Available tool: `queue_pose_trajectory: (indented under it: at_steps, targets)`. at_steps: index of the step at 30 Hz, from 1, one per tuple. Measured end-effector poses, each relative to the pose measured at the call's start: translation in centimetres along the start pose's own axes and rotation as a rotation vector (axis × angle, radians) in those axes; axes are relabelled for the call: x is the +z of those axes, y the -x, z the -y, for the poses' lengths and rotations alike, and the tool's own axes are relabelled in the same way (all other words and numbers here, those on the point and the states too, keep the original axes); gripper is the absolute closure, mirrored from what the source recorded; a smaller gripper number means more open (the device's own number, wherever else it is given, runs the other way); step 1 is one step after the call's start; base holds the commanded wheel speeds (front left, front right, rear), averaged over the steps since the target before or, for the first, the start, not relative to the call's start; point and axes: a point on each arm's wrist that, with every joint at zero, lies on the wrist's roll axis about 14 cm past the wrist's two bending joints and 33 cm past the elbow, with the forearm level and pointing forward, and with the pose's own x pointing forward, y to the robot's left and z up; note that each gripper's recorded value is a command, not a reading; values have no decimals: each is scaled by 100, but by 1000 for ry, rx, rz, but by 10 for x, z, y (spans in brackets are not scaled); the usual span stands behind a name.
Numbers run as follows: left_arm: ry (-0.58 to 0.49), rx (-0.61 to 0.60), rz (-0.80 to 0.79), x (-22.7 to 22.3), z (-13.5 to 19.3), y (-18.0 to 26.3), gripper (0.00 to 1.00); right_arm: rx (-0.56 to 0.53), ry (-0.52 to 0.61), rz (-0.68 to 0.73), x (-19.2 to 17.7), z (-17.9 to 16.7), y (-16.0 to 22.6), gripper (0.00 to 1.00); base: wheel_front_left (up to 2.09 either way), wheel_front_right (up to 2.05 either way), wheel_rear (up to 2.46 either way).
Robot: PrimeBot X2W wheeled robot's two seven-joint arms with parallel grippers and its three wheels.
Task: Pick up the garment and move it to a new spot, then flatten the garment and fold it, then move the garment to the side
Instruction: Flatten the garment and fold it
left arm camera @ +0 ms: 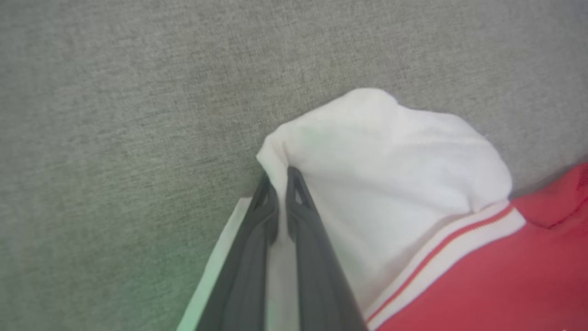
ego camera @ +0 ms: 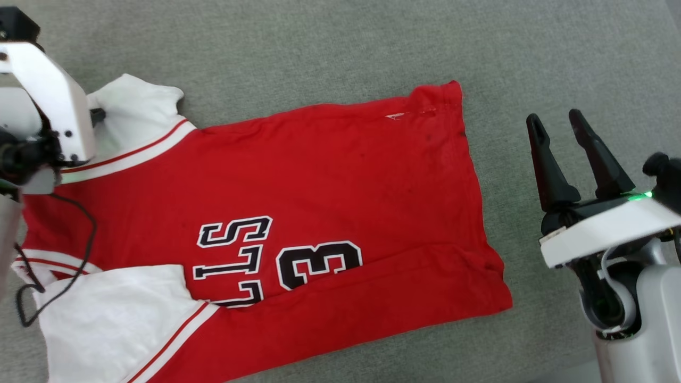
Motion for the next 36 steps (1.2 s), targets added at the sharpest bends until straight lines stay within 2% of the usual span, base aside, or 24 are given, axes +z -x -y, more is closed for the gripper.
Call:
queue_pose_trajectory:
  at_steps: [5,11,17,25,26,27,28,32,36]
  targets:
    - [4,6,106,9,6,14,100,14,-64,-143,-21,5,-12,0,0,0,0]
    - [-8,-1,259,37,13,47,100,70,-83,-403,-57,-7,-36,0,0,0,0]
    - [-30,9,327,45,11,65,100,123,-23,-575,-68,-23,-70,0,0,0,0]
    - [-17,14,325,33,-1,56,100,133,90,-801,-103,-28,-95,0,0,0,0]
    - [-15,15,325,32,-2,55,100,132,98,-839,-107,-29,-95,50,0,0,0]
    - [-11,16,324,30,-3,54,100,132,108,-872,-110,-29,-95,78,0,0,0]
    - [-8,15,326,29,-4,54,100,131,111,-897,-111,-30,-96,100,0,0,0]
    - [1,14,341,27,-6,57,100,138,124,-934,-111,-34,-94,100,0,0,0]
    - [5,14,386,27,-6,69,100,155,126,-857,-92,-40,-98,100,0,0,0]
